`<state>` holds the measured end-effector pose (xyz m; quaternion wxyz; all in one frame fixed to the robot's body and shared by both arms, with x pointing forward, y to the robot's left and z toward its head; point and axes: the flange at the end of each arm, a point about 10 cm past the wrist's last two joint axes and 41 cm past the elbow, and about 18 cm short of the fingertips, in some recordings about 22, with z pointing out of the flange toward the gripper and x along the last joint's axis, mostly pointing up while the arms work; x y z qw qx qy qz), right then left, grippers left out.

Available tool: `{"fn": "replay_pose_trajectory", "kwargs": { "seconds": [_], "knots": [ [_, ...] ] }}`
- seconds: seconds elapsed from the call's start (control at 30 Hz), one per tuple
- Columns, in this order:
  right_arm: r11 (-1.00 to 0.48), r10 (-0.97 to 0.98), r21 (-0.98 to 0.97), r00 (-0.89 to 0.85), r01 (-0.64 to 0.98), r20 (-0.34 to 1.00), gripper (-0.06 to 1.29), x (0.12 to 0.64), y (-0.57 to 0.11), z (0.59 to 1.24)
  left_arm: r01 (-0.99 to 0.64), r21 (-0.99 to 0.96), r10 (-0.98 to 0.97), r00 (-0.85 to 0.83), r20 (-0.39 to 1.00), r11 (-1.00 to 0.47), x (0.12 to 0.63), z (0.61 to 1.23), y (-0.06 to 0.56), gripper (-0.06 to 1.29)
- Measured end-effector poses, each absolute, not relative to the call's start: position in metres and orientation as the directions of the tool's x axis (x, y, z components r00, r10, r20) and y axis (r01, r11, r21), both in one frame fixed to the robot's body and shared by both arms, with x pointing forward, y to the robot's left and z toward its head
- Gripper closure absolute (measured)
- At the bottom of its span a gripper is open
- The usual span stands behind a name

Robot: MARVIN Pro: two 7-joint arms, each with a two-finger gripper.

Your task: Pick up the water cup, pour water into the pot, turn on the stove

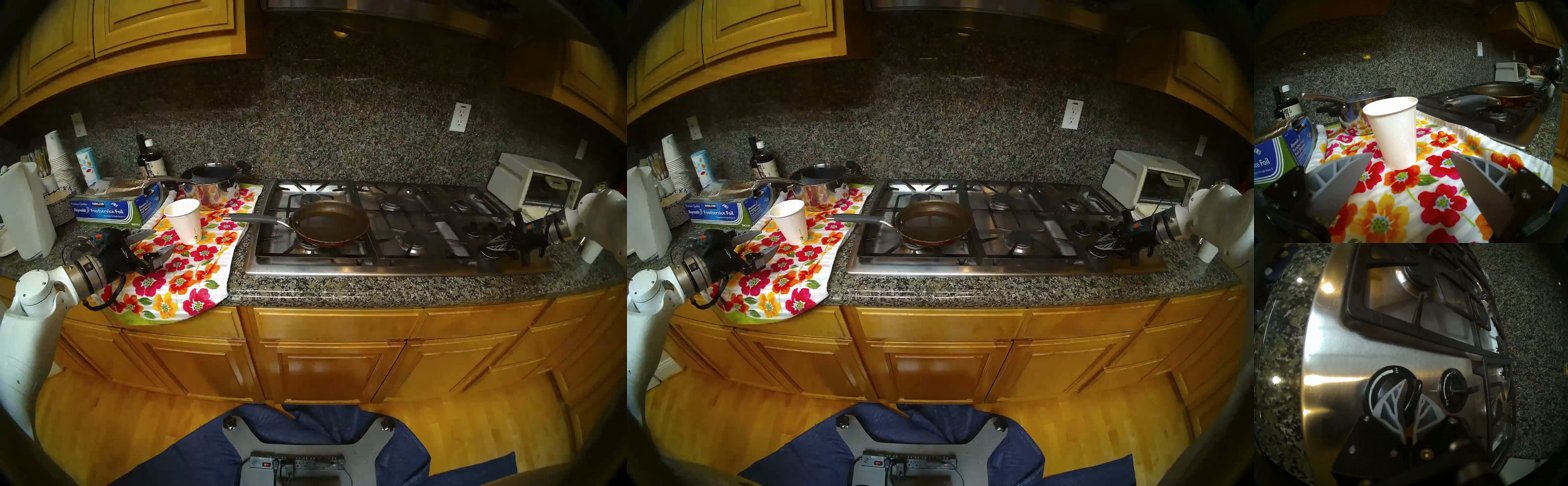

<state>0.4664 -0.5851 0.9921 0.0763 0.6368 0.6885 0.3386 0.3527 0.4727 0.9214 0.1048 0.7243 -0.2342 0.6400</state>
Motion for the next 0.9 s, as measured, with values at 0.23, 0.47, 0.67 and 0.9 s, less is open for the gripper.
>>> {"fn": "replay_pose_trajectory", "kwargs": {
  "seconds": [0.23,0.47,0.67,0.9],
  "knots": [
    [-0.019,0.933,0.561,-0.187,0.827,0.307,1.27,0.4682,-0.5848,0.993,-0.473,-0.148,-0.205,0.071,0.976,-0.868,0.3527,0.9214,0.4728,0.0],
    [0.001,0.937,0.559,-0.196,0.829,0.289,1.27,0.4699,-0.5844,0.994,-0.473,-0.148,-0.205,0.072,0.976,-0.868,0.3527,0.9213,0.4728,0.0],
    [0.02,0.94,0.556,-0.205,0.831,0.272,1.27,0.4718,-0.584,0.9951,-0.473,-0.148,-0.205,0.072,0.976,-0.868,0.3527,0.9212,0.4728,0.0],
    [0.048,0.945,0.55,-0.215,0.834,0.245,1.27,0.4744,-0.5835,0.9965,-0.474,-0.148,-0.205,0.072,0.976,-0.868,0.3527,0.921,0.4727,0.0]
  ]
}}
